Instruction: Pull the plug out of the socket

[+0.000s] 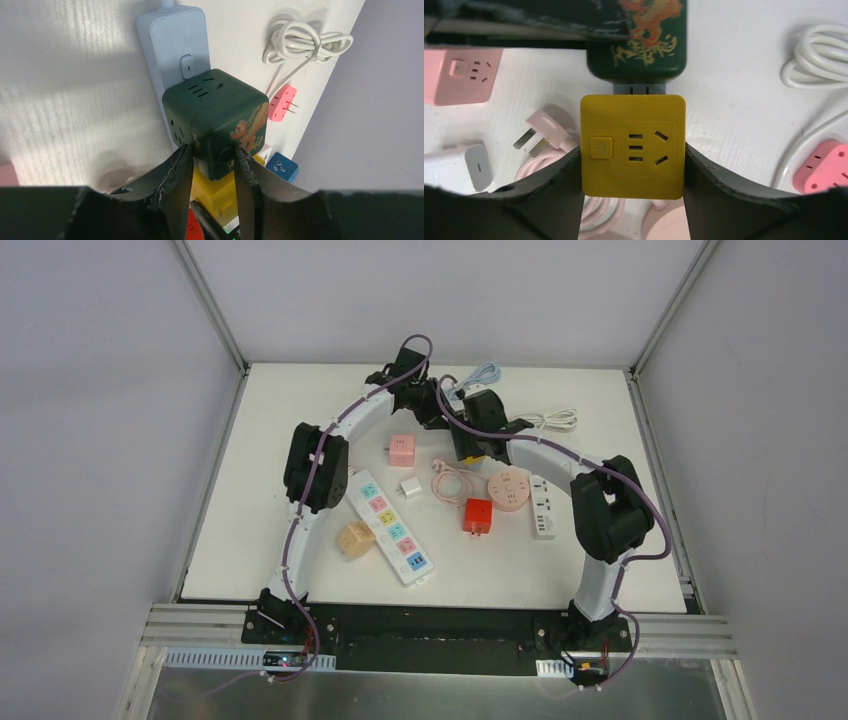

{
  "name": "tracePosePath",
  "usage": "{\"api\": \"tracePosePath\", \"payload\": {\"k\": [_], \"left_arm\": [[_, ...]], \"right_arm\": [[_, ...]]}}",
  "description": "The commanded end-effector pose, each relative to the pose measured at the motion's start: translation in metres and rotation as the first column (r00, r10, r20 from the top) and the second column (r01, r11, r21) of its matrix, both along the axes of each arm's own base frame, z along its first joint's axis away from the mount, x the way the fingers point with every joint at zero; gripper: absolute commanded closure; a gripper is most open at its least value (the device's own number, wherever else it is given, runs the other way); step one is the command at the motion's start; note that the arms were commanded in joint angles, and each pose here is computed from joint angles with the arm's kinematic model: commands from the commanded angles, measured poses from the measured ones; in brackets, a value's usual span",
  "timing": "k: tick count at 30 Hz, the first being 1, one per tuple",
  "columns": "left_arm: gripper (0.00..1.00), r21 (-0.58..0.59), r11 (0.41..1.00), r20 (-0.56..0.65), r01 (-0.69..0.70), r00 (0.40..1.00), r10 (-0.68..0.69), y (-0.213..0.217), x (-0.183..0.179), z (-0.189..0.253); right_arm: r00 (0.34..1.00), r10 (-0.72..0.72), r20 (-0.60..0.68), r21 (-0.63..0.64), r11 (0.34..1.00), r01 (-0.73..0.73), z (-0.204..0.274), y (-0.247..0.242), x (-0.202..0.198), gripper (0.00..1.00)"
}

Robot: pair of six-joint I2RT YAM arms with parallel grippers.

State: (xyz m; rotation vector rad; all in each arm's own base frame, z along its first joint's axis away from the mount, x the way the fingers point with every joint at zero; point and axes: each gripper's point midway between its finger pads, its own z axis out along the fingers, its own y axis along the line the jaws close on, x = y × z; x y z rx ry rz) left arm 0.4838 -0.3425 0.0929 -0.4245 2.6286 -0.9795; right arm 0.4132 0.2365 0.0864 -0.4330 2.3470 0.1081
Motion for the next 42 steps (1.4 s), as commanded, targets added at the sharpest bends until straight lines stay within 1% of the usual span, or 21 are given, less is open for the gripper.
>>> {"api": "tracePosePath", "payload": {"k": [1, 7, 8, 9, 10, 13, 17, 18, 20, 22, 24, 26, 28, 30, 33, 38, 42], "left_arm": [[0.73, 0.151, 0.987, -0.155, 0.050, 0.988, -0.026, 0.014, -0.035, -0.060], [0.73, 0.149, 0.987, -0.159, 0.053, 0.987, -0.029, 0.013, -0.035, -0.062], [0.73, 0.151, 0.987, -0.157, 0.054, 0.987, -0.030, 0.014, -0.035, -0.062], [0.73, 0.151, 0.987, -0.156, 0.056, 0.987, -0.032, 0.014, -0.035, -0.062], [0.74, 0.154, 0.987, -0.157, 0.056, 0.987, -0.032, 0.014, -0.035, -0.062], [0.74, 0.152, 0.987, -0.164, 0.059, 0.986, -0.034, 0.014, -0.036, -0.065], [0.75, 0.155, 0.986, -0.166, 0.061, 0.986, -0.035, 0.015, -0.038, -0.065], [0.75, 0.155, 0.986, -0.165, 0.060, 0.986, -0.034, 0.016, -0.039, -0.066], [0.75, 0.156, 0.986, -0.170, 0.060, 0.985, -0.033, 0.016, -0.041, -0.068], [0.75, 0.155, 0.986, -0.175, 0.060, 0.984, -0.033, 0.017, -0.042, -0.069], [0.75, 0.158, 0.985, -0.180, 0.062, 0.983, -0.033, 0.018, -0.044, -0.070], [0.75, 0.160, 0.985, -0.181, 0.064, 0.983, -0.035, 0.018, -0.044, -0.070], [0.75, 0.163, 0.984, -0.181, 0.066, 0.983, -0.035, 0.019, -0.045, -0.071], [0.74, 0.150, 0.986, -0.182, 0.074, 0.982, -0.046, 0.016, -0.045, -0.071], [0.73, 0.134, 0.987, -0.205, 0.092, 0.977, -0.064, 0.013, -0.047, -0.074], [0.73, 0.126, 0.986, -0.230, 0.108, 0.970, -0.077, 0.011, -0.051, -0.079], [0.73, 0.129, 0.985, -0.231, 0.111, 0.970, -0.079, 0.012, -0.051, -0.079]], "right_arm": [[0.960, -0.092, 0.263, 0.124, 0.990, 0.061, 0.102, -0.024, 0.044, 1.00], [0.973, -0.064, 0.222, 0.097, 0.994, 0.043, 0.083, -0.010, 0.045, 1.00], [0.970, -0.168, 0.175, 0.196, 0.972, 0.133, 0.081, -0.007, 0.045, 1.00], [1.000, -0.017, 0.014, 0.414, 0.910, 0.009, 0.080, 0.043, 0.018, 1.00], [1.000, 0.005, -0.024, 0.447, 0.894, 0.006, 0.080, 0.049, 0.015, 1.00], [0.996, -0.011, -0.087, 0.481, 0.875, 0.052, 0.075, 0.048, 0.016, 1.00], [0.990, -0.033, -0.135, 0.463, 0.881, 0.093, 0.060, 0.045, 0.017, 1.00], [0.991, -0.030, -0.134, 0.458, 0.884, 0.089, 0.059, 0.046, 0.018, 1.00], [0.996, -0.012, -0.090, 0.418, 0.907, 0.049, 0.060, 0.049, 0.020, 1.00], [1.000, -0.001, -0.016, 0.321, 0.947, 0.006, 0.059, 0.050, 0.023, 1.00], [0.999, -0.009, 0.037, 0.218, 0.976, 0.000, 0.052, 0.047, 0.024, 1.00], [0.997, -0.005, 0.075, 0.154, 0.988, -0.007, 0.047, 0.044, 0.023, 1.00], [0.994, 0.007, 0.108, 0.118, 0.993, -0.019, 0.046, 0.044, 0.022, 1.00], [0.993, 0.008, 0.120, 0.110, 0.994, -0.021, 0.047, 0.043, 0.021, 1.00], [0.991, 0.013, 0.135, 0.168, 0.985, -0.036, 0.058, 0.047, 0.021, 1.00], [0.977, -0.067, 0.203, 0.213, 0.977, 0.023, 0.086, 0.019, 0.047, 1.00], [0.964, -0.115, 0.239, 0.236, 0.970, 0.057, 0.101, -0.001, 0.060, 1.00]]}}
